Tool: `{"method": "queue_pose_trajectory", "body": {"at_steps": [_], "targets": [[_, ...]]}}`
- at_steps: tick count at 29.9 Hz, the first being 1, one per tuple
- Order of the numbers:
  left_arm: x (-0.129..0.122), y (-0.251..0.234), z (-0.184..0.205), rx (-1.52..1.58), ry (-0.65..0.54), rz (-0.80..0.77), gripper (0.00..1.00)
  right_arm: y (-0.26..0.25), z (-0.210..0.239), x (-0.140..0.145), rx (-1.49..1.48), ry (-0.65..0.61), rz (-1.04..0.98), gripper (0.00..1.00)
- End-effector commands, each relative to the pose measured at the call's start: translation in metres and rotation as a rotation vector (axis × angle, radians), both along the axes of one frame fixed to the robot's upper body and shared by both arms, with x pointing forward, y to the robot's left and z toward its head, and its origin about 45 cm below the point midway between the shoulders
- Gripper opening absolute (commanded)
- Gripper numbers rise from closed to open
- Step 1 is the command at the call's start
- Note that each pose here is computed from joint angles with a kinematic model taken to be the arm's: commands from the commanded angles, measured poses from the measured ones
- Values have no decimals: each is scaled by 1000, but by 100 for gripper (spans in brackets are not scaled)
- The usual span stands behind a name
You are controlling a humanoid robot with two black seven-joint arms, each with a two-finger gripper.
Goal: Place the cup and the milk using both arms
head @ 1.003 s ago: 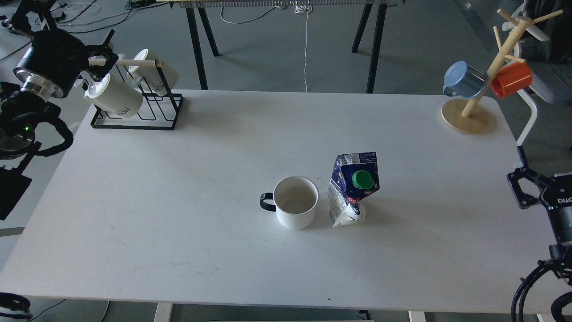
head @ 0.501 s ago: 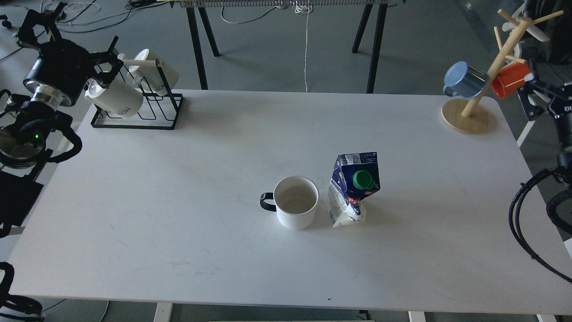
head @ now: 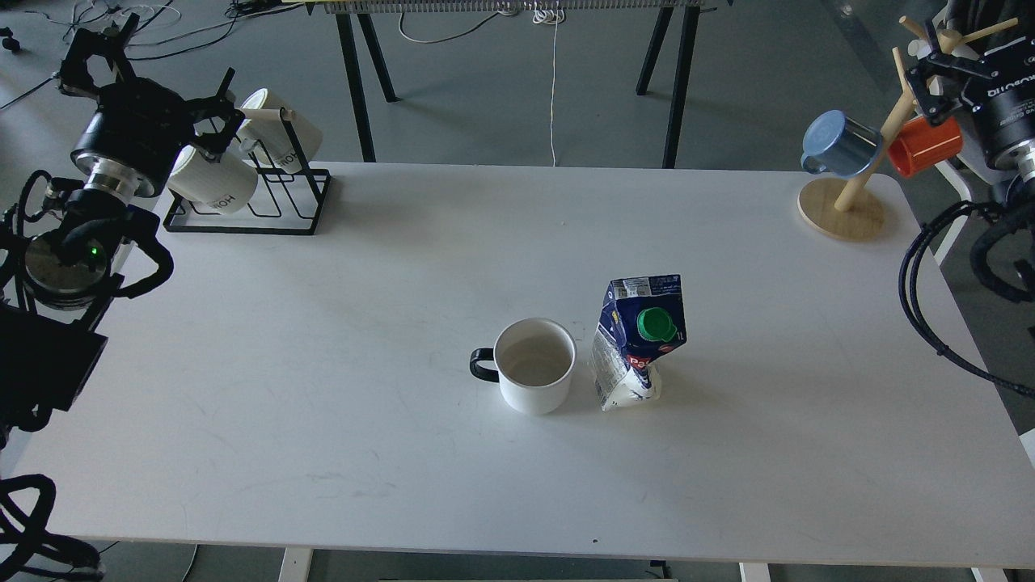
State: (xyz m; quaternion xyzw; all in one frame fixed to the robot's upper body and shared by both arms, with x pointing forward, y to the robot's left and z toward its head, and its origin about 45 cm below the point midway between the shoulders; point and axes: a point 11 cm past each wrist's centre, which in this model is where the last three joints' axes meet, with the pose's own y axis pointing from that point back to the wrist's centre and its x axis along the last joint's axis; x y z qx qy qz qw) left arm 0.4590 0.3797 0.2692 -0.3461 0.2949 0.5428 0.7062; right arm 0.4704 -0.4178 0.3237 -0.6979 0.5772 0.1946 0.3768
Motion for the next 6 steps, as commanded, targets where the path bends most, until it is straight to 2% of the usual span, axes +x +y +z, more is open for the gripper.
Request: {"method": "queue_pose_trajectory", "body": {"at_steps": [1,6], "targets": [[0,-1,0,-6,-3,5,100,5,2,7,6,-1,-5,99],[1,4,6,-24,-24,21,100,4,8,7,1,-15,-6,99]]}}
